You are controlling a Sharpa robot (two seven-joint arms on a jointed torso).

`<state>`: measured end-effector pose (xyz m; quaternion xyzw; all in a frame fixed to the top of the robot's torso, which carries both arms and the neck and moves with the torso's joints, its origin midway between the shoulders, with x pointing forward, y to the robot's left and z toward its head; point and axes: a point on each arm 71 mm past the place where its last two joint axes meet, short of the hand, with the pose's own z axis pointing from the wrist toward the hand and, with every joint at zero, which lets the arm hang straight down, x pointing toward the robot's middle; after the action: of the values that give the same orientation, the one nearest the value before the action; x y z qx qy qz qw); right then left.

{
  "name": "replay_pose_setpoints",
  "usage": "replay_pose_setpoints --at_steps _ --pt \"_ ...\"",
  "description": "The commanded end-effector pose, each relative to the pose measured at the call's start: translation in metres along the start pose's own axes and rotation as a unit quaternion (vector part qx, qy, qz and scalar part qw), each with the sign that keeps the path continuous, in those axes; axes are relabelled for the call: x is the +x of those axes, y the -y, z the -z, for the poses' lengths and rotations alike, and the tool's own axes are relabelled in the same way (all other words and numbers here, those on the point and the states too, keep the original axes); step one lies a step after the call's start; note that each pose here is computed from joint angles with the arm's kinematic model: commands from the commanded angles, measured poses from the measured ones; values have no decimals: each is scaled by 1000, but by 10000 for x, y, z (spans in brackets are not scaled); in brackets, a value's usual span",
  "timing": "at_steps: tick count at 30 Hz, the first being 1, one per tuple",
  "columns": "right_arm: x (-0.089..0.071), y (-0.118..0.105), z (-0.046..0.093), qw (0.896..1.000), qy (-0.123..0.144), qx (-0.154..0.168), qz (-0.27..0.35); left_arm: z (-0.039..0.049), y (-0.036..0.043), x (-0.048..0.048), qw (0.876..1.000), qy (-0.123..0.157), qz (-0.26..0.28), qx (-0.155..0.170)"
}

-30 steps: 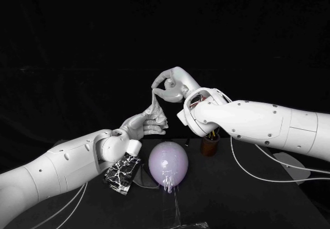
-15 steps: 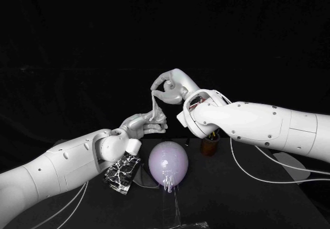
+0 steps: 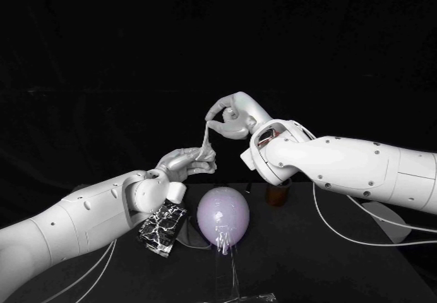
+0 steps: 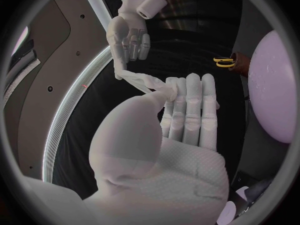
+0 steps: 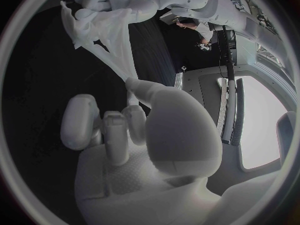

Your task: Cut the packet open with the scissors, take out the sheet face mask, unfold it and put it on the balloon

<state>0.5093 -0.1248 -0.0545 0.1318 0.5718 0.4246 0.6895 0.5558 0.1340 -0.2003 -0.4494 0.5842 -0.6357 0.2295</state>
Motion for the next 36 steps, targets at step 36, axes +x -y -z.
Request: replay_pose_setpoints --at_steps 36 --pt "-252 400 413 999 -8 38 -2 59 47 -142 999 27 -26 9"
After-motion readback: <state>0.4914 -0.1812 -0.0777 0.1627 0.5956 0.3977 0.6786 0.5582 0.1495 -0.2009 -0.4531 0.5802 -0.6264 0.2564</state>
